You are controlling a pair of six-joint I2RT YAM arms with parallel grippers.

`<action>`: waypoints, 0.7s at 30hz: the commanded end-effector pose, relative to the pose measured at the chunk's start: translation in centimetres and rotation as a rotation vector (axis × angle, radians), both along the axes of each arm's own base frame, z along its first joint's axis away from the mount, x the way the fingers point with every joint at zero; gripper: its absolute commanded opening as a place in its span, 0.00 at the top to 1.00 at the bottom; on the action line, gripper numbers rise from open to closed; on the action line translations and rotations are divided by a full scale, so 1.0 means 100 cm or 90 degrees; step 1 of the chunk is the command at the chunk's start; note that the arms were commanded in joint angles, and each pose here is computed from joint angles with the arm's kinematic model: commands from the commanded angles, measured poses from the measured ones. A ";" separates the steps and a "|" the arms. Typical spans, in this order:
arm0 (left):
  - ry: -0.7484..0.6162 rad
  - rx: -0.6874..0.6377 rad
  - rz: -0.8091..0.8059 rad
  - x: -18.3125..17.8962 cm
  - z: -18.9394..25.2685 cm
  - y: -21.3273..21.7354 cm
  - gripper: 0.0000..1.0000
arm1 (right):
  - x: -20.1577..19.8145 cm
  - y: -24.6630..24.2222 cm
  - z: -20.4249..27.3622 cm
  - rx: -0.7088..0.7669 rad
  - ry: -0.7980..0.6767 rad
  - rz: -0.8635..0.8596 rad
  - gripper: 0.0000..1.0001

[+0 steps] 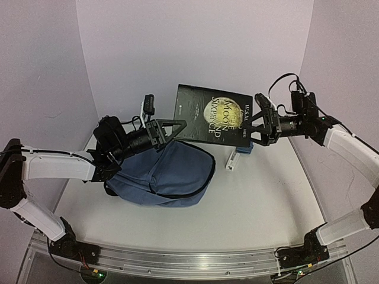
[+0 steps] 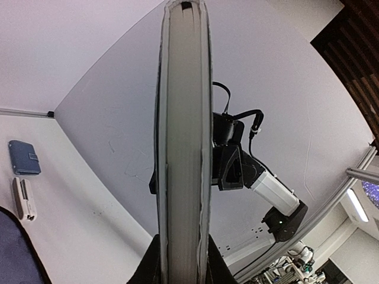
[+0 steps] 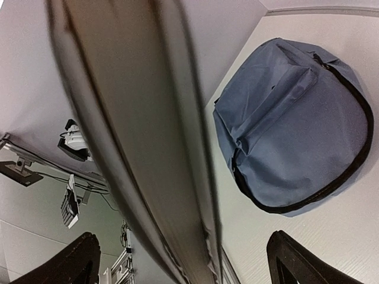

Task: Pack the student bag
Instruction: Pick up the book from the center of the board.

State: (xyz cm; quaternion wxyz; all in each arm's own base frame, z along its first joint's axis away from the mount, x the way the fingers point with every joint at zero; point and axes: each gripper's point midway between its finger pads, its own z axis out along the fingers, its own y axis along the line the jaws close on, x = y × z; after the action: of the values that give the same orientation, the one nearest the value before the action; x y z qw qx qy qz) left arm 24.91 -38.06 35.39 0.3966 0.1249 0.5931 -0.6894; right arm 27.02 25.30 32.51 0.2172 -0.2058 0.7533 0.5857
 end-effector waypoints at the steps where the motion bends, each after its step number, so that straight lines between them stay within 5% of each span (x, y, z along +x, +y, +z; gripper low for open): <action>1: -0.048 -0.182 -0.047 -0.015 0.064 0.017 1.00 | -0.014 0.006 0.038 0.043 -0.092 0.028 0.12; 9: 0.024 -0.247 -0.082 -0.002 0.040 0.010 1.00 | -0.006 0.009 0.059 0.073 -0.091 0.012 0.41; 21: 0.028 -0.216 -0.094 -0.006 0.038 0.005 1.00 | 0.007 0.010 0.073 0.087 -0.092 -0.018 0.50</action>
State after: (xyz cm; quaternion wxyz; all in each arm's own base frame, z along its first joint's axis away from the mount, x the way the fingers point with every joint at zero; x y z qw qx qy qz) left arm 26.57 -39.66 33.29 0.3086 0.0422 0.5553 -0.7711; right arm 27.69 25.95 35.38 0.2385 -0.1817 0.7370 0.6057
